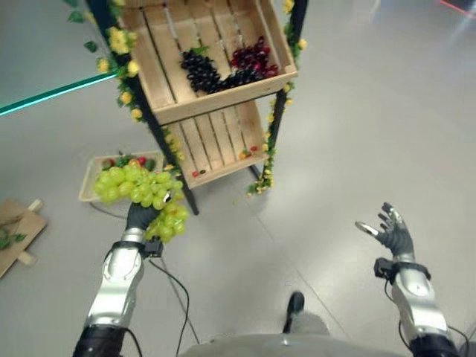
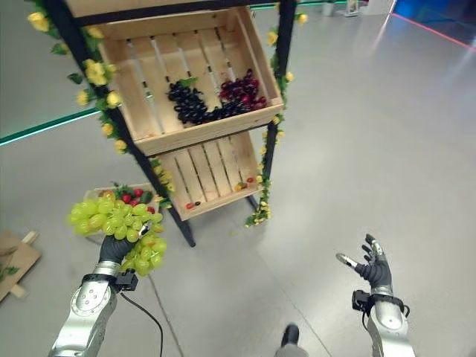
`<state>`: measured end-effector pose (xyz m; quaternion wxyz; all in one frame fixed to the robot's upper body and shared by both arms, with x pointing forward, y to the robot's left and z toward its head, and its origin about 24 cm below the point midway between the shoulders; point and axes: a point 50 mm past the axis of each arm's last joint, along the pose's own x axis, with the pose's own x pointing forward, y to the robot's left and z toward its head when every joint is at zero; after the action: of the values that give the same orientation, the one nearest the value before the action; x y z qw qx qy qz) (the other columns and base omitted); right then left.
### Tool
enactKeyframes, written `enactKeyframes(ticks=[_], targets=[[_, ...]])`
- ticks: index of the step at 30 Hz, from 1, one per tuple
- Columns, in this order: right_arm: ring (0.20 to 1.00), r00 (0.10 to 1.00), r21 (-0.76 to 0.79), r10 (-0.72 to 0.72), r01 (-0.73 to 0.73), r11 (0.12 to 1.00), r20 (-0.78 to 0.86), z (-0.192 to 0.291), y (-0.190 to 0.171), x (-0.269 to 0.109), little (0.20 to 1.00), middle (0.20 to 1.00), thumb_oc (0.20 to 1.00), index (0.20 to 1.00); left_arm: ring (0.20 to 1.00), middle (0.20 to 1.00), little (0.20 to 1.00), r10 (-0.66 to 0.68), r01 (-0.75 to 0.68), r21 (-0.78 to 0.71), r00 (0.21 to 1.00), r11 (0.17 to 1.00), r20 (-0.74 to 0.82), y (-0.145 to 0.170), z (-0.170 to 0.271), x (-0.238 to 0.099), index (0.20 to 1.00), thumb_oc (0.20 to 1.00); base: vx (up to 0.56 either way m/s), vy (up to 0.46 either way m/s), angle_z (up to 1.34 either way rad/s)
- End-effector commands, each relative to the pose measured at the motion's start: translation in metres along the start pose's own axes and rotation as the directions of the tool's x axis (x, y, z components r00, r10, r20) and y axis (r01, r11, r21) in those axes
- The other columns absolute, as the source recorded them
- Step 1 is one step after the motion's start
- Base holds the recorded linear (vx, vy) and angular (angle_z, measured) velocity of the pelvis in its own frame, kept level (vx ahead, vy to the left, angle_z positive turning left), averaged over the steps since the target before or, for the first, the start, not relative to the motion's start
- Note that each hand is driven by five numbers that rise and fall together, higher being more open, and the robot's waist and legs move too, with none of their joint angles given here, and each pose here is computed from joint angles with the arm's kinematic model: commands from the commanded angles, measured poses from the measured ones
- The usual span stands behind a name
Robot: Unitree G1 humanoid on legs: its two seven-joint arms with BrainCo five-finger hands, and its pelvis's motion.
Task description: Pick up the fruits from the basket on one side to the basket on the other side
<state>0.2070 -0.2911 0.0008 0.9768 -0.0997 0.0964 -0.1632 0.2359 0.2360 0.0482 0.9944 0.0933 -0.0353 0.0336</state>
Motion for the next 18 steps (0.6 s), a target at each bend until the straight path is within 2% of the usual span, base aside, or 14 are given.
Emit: enactKeyframes(ticks=[1, 13, 18], targets=[[1.0, 0.991, -0.01, 0.006, -0.005, 1.0, 0.134, 0.026, -0.002, 0.006, 1.0, 1.0, 1.0, 1.0, 0.2, 0.2, 0.2, 0.023, -0.038, 0.074, 0.98, 0.996, 0.198, 0.014, 0.038, 0.009, 0.2, 0.2, 0.07, -0.311, -0.01], [1.0, 0.969, 0.029, 0.075, -0.084, 0.996, 0.235, 0.045, 0.004, -0.001, 1.0, 1.0, 1.0, 1.0, 0.2, 0.2, 0.2, 0.037, -0.042, 0.018, 0.976, 0.999, 0.216, 0.007, 0.041, 0.019, 0.2, 0.2, 0.11, -0.285, 0.14], [1.0, 0.967, -0.008, 0.11, -0.111, 0.994, 0.23, 0.045, 0.007, -0.003, 1.0, 1.0, 1.0, 1.0, 0.2, 0.2, 0.2, 0.125, -0.124, -0.02, 0.958, 0.992, 0.258, 0.019, 0.049, 0.017, 0.2, 0.2, 0.17, -0.146, -0.21]])
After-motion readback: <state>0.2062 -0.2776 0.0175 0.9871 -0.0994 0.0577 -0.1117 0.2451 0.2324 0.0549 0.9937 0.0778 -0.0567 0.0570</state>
